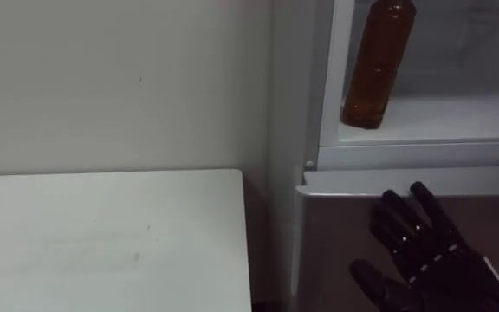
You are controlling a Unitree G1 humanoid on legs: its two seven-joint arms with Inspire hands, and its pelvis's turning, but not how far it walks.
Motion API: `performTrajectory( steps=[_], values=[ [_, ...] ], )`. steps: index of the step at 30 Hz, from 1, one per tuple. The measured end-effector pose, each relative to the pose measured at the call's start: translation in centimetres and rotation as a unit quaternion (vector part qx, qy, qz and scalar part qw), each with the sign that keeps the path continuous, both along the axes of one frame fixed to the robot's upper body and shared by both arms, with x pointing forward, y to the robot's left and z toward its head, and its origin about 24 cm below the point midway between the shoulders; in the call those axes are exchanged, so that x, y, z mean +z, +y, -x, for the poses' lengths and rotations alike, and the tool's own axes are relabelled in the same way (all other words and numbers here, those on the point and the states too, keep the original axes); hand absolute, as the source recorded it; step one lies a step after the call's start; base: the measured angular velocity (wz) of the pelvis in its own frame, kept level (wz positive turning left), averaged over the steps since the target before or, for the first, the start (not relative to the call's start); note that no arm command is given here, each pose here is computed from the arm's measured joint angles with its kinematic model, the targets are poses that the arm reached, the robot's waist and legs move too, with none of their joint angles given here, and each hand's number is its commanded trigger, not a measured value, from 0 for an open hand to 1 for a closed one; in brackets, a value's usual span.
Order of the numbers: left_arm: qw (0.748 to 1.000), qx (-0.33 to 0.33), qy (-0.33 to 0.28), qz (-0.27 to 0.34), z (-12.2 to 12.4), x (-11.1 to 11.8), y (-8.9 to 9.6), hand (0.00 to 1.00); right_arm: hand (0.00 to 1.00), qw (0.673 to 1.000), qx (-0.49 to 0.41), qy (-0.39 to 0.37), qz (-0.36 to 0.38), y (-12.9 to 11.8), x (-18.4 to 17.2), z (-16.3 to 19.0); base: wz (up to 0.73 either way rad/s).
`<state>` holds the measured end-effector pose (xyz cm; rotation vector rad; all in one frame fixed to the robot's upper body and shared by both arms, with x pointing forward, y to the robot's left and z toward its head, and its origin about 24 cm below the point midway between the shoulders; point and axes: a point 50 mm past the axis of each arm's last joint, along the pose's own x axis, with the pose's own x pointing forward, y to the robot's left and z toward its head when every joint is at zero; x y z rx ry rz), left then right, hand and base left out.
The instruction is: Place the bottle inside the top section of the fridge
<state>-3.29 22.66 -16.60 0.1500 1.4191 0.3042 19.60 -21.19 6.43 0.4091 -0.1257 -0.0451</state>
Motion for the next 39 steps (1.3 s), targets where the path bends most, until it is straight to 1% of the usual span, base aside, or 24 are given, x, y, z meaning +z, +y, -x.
performTrajectory(
  steps=[1,4,6,9,11,13,17,19,21,23,25,27,29,31,36,39],
  values=[
    [1.000,0.005,0.000,0.000,0.1,0.0,0.0,0.00,0.00,1.000,-0.011,0.016,0.002,-0.2,-0.6,0.1,0.00],
    [1.000,0.021,0.009,-0.008,0.5,0.0,0.2,0.00,0.00,0.988,-0.095,0.118,0.007,-2.0,-4.0,1.4,0.00],
    [0.999,0.028,0.013,-0.011,0.7,0.1,0.3,0.00,0.00,0.980,-0.138,0.144,-0.004,-2.9,-4.7,2.1,0.00],
    [0.999,0.038,0.016,-0.015,0.9,0.1,0.6,0.00,0.00,0.965,-0.207,0.157,-0.035,-4.6,-4.7,2.7,0.00],
    [0.999,0.045,0.009,-0.019,0.7,0.2,0.9,0.00,0.00,0.953,-0.254,0.162,-0.038,-5.8,-4.5,3.1,0.00],
    [0.999,0.048,-0.001,-0.025,0.3,0.4,1.3,0.00,0.00,0.934,-0.315,0.167,-0.037,-7.1,-4.2,3.7,0.00],
    [0.998,0.044,-0.013,-0.040,-0.2,0.6,1.9,0.00,0.00,0.901,-0.394,0.174,-0.043,-8.7,-3.7,4.6,0.00],
    [0.998,0.044,-0.022,-0.045,-0.4,0.8,2.0,0.00,0.00,0.882,-0.441,0.157,-0.049,-9.5,-2.5,5.0,-0.03],
    [0.997,0.046,-0.021,-0.050,-0.3,0.9,2.3,0.00,0.00,0.871,-0.469,0.138,-0.053,-10.0,-1.3,5.1,0.00],
    [0.996,0.066,-0.024,-0.056,-0.2,1.0,2.7,0.00,0.00,0.854,-0.504,0.120,-0.048,-10.8,-0.3,5.3,0.00],
    [0.994,0.084,-0.026,-0.066,0.0,1.1,3.2,0.00,0.00,0.821,-0.561,0.096,-0.056,-12.3,1.1,6.0,0.06],
    [0.993,0.090,-0.024,-0.070,0.3,1.2,3.4,0.00,0.00,0.798,-0.595,0.078,-0.061,-12.9,2.0,6.7,0.06],
    [0.993,0.093,-0.019,-0.072,0.7,1.3,3.5,0.00,0.00,0.783,-0.615,0.066,-0.058,-13.1,2.7,7.0,0.02],
    [0.993,0.091,-0.019,-0.072,0.7,1.3,3.5,0.00,0.00,0.768,-0.637,0.052,-0.036,-13.0,3.5,7.1,0.04],
    [0.993,0.091,-0.019,-0.074,0.5,1.3,3.5,0.00,0.00,0.754,-0.656,-0.018,0.004,-12.3,6.3,7.2,0.05],
    [0.993,0.093,-0.010,-0.071,0.6,1.0,3.4,0.00,0.00,0.742,-0.665,-0.063,0.047,-12.2,7.9,7.0,0.00]
  ],
)
